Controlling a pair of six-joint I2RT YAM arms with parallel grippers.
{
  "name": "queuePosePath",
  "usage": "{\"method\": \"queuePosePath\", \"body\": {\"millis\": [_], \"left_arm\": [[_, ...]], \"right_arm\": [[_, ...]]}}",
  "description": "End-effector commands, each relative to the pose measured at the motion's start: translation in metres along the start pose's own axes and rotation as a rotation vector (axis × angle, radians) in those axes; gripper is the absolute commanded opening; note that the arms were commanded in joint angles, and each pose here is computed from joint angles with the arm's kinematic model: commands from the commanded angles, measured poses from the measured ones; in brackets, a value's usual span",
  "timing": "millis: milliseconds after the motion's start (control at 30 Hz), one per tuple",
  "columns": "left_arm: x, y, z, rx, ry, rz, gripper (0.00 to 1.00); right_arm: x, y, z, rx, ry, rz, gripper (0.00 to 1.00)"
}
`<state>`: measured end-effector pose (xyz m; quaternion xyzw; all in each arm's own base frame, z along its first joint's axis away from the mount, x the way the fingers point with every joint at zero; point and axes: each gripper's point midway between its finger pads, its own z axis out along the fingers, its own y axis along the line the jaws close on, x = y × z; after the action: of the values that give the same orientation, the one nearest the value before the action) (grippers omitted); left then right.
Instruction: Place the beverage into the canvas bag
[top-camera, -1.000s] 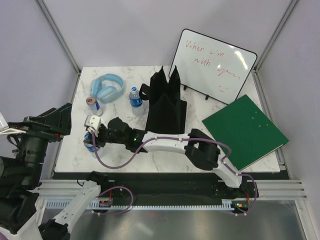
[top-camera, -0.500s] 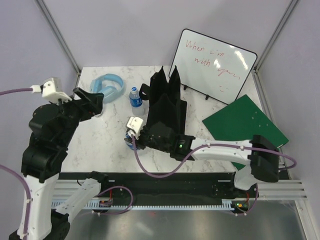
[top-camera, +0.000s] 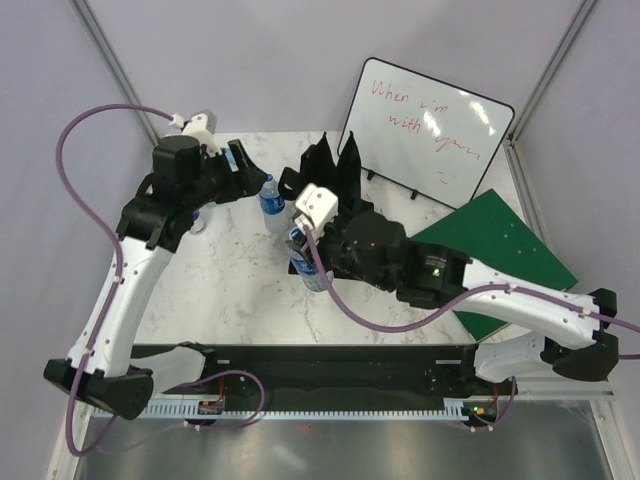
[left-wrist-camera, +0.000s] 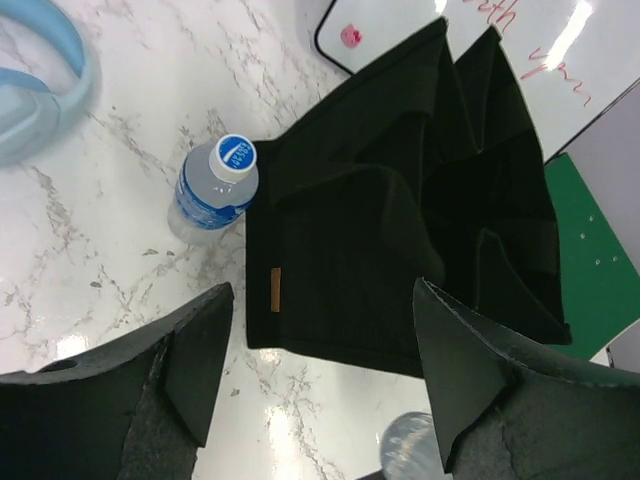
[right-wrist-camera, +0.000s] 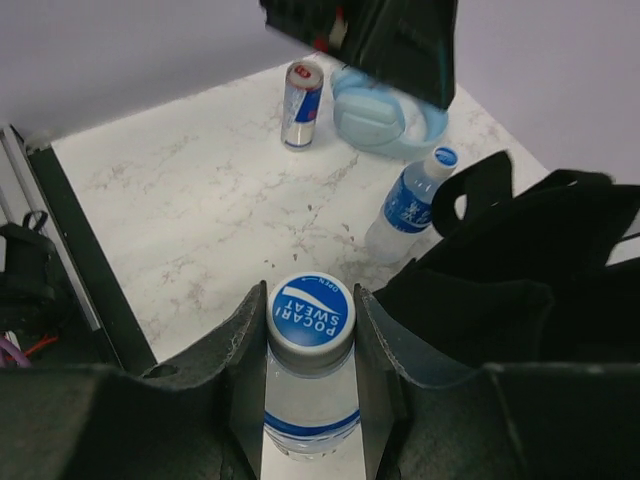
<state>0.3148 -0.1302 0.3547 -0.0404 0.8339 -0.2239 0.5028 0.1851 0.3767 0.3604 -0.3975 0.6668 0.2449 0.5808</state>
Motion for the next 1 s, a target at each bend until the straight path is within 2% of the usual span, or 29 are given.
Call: {"method": "queuePosePath", "body": {"millis": [0,167,367,733,800,900,933,967], "left_arm": [[-0.019,-0.023,0.014,0.112,-0.037,0.072,0.81],[-0.006,-0.039,0.042,0.201,0.037,0.081,0.81],[0.010,-0.047,0.074,0.220,0.101,0.089,0.81],[0.035,-0.056,0.110,0.249,0.176,0.112,0.75],[0.038,-0.057,0.112,0.252,0.181,0.117,0.72],[0.040,-0.056,0.114,0.253,0.186,0.122,0.55],[0.040,-0.056,0.114,0.248,0.186,0.122,0.41],[0.039,-0.055,0.114,0.247,0.184,0.121,0.33]], "right_arm": [[-0.091,-0.040,-0.045,0.123,-0.148,0.060,0.00],[-0.131,-0.068,-0.065,0.234,-0.189,0.037,0.00],[-0.165,-0.097,-0.067,0.342,-0.221,0.003,0.00],[-0.185,-0.159,-0.040,0.448,-0.248,-0.021,0.00],[-0.186,-0.169,-0.034,0.467,-0.257,-0.030,0.00],[-0.188,-0.180,-0.025,0.483,-0.271,-0.042,0.00],[-0.189,-0.182,-0.022,0.481,-0.276,-0.041,0.00],[-0.186,-0.186,-0.017,0.486,-0.272,-0.040,0.00]]}}
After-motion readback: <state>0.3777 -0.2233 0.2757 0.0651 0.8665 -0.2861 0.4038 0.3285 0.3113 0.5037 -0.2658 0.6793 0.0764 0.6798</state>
